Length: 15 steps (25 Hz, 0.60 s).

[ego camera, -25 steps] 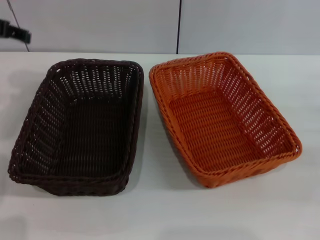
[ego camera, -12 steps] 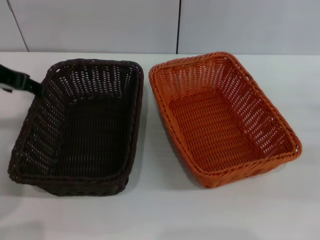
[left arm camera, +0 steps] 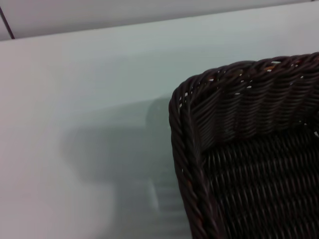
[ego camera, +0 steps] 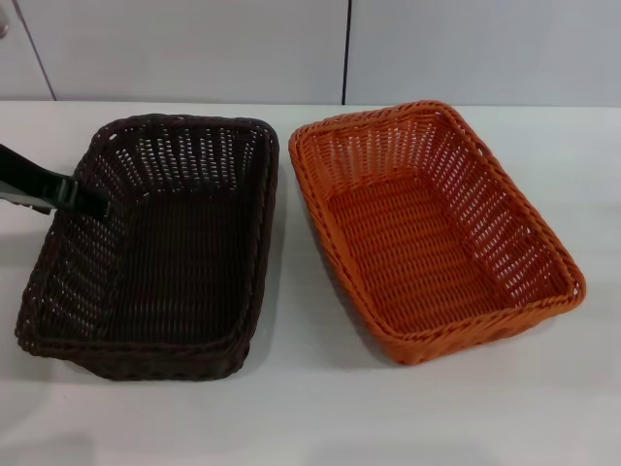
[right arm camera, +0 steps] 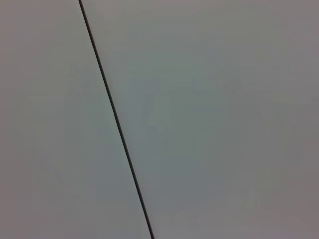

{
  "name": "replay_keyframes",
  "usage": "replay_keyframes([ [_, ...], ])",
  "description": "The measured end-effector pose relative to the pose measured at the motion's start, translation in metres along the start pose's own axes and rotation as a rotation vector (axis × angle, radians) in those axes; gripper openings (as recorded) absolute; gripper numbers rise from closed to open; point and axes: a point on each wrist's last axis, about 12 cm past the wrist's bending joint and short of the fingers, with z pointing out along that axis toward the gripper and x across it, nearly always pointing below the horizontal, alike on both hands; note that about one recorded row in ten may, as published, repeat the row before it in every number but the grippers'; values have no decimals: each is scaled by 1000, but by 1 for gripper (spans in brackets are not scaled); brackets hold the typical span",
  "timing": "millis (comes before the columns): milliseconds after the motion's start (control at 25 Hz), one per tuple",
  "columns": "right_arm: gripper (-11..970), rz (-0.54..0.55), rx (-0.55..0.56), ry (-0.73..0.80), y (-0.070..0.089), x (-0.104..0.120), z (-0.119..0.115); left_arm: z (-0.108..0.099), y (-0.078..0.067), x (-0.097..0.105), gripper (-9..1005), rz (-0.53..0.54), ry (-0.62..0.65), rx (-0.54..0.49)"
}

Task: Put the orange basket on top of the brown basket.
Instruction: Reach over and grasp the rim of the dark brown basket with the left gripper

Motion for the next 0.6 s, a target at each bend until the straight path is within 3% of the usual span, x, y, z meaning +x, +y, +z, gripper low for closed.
replay_keyframes([
  [280,716,1,-1,1,1,0,0,6,0,1,860,-6,7,3],
  [320,716,2,-1,3,1,1,1,15,2,0,860,-13,12,-10],
  [600,716,3,3,9,0,2,0,17,6,0,826,-5,15,-79],
])
